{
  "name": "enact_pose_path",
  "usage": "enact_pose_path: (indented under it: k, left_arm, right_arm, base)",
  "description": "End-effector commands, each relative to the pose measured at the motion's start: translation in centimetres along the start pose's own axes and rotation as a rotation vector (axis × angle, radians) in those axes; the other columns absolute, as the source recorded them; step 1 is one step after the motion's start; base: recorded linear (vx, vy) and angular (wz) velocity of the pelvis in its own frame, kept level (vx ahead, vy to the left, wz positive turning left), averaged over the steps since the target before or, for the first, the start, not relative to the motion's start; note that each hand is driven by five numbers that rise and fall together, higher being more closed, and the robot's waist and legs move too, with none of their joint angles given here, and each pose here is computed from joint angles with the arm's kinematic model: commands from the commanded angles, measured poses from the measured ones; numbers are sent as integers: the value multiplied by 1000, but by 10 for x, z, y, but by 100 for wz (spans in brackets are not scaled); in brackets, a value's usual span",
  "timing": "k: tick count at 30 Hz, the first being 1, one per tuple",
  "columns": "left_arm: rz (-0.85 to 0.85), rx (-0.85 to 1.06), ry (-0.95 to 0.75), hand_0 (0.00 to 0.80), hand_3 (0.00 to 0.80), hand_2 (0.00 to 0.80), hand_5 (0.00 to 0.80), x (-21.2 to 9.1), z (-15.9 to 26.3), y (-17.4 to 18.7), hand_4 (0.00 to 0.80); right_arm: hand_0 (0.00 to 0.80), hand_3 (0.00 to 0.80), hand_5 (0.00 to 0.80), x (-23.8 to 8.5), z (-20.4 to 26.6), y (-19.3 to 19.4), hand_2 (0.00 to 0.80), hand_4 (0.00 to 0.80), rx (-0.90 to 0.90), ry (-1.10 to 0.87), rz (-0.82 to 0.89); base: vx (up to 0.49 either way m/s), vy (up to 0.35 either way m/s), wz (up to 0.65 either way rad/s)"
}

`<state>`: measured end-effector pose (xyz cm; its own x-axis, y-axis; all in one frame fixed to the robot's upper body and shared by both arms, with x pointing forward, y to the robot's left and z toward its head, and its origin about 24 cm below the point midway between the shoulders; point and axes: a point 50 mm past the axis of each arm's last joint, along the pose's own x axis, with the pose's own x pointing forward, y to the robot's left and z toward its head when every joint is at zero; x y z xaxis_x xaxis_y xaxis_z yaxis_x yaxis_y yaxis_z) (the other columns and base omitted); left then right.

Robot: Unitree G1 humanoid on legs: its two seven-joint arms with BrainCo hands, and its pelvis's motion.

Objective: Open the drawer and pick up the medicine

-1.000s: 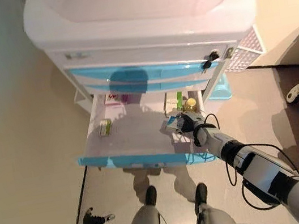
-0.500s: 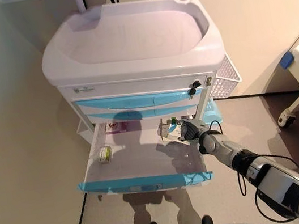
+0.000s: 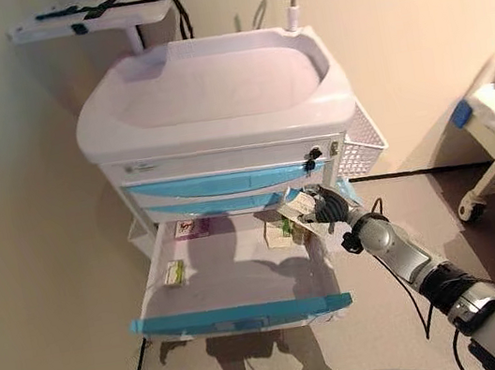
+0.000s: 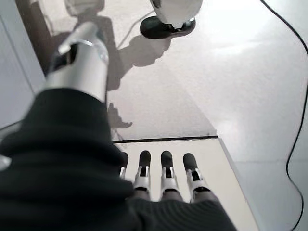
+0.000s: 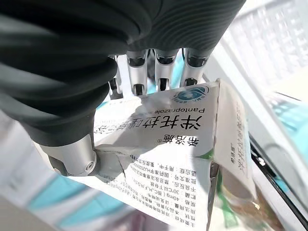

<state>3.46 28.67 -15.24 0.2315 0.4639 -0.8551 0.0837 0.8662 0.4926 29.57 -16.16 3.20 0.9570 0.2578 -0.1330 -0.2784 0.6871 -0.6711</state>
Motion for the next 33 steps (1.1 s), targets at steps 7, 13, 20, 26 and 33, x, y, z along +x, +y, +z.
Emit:
enact_pose_path:
  k: [7, 13, 20, 26, 33]
  left_arm:
    - [28, 32, 31, 0, 0, 0, 0, 2, -1, 8, 0]
    - [21, 44, 39, 0, 0, 0, 0, 1, -5, 4, 0]
    - [17, 78, 40, 0, 0, 0, 0, 0, -8, 3, 0]
    - [23, 98, 46, 0, 0, 0, 0, 0, -9, 5, 0]
    - [29, 122, 51, 0, 0, 0, 0, 1, -10, 7, 0]
  right_arm:
    - [800, 800, 800, -20, 39, -43, 800, 800, 132, -247, -159]
    - [800, 800, 800, -21, 50, -63, 800, 800, 148, -298, -256]
    - [800, 800, 800, -1, 76, -97, 800, 800, 67, -362, -391]
    - [800, 800, 800, 17, 102, -120, 800, 800, -18, -403, -446]
    - [800, 800, 800, 44, 134, -144, 800, 800, -149, -410, -470]
  base:
    - [0, 0, 0]
    - [0, 0, 0]
    - [0, 0, 0]
    - [0, 0, 0]
    - [8, -3, 3]
